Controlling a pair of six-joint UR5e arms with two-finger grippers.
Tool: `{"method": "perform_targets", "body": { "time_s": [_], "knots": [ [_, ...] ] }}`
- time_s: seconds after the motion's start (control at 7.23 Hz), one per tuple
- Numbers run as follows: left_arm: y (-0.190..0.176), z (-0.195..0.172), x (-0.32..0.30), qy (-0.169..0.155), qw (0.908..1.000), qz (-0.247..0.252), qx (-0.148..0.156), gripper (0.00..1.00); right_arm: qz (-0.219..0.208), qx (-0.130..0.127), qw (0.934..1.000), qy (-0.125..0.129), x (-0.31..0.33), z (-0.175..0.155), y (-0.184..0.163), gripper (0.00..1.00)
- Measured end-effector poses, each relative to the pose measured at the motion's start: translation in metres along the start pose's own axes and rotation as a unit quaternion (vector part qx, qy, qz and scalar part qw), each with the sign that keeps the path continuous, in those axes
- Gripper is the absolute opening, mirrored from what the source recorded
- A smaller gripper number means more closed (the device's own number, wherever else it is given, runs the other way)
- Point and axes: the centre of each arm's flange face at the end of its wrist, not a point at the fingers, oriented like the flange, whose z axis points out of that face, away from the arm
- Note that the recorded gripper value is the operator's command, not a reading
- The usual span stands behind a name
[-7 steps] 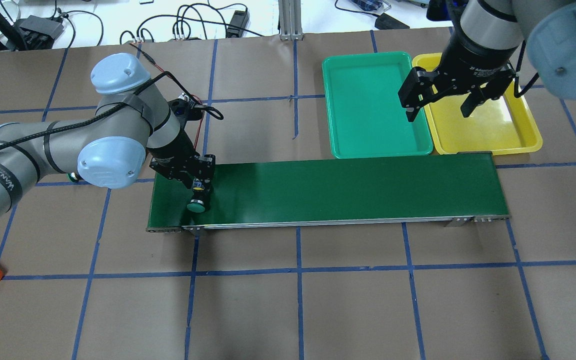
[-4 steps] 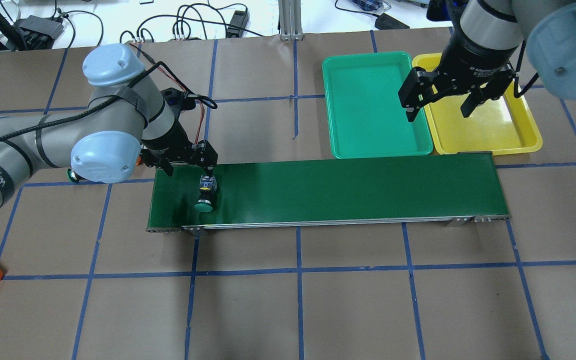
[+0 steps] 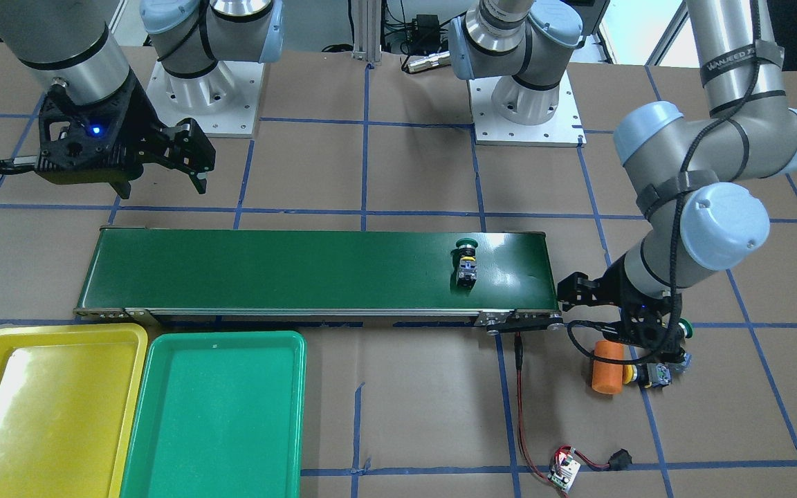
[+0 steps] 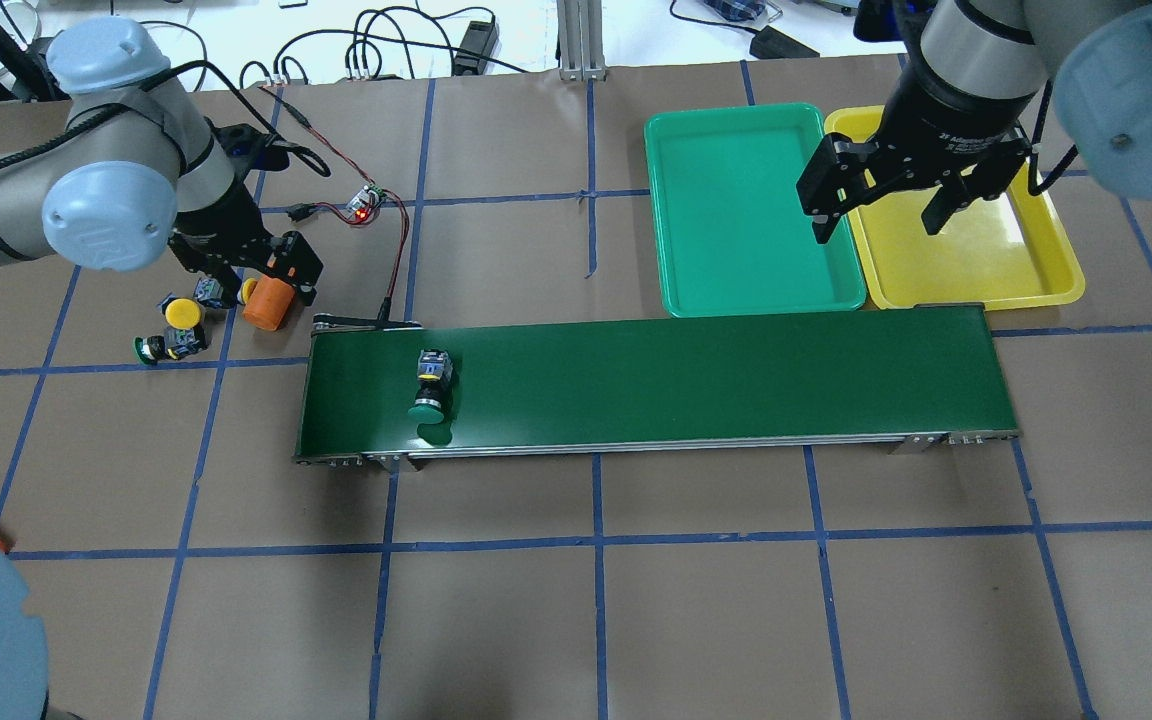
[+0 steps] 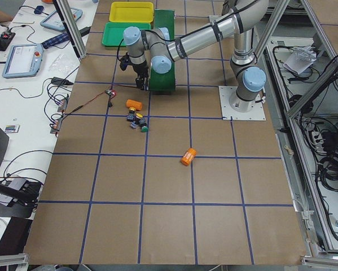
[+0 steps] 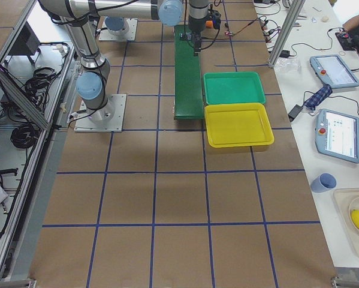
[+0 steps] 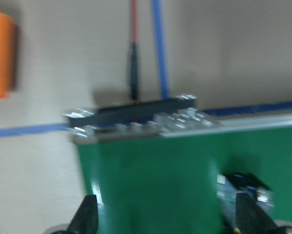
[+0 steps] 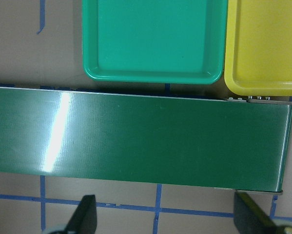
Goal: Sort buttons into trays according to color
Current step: 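Move the left gripper back and grasp the orange cylinder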
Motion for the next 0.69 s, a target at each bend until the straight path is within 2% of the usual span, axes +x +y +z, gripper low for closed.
{"method": "perform_targets", "body": {
  "time_s": [0.28,0.69],
  "knots": [
    [-0.013,0.032,-0.042,-0.011,0.9994,0.028,0.02,1.0,0.0,0.0,1.0,0.0,0.0,0.001,0.0,1.0],
    [-0.018,0.063,-0.049,-0.002,0.9989,0.045,0.013,1.0,0.0,0.0,1.0,0.0,0.0,0.0,0.0,1.0]
  ]
}}
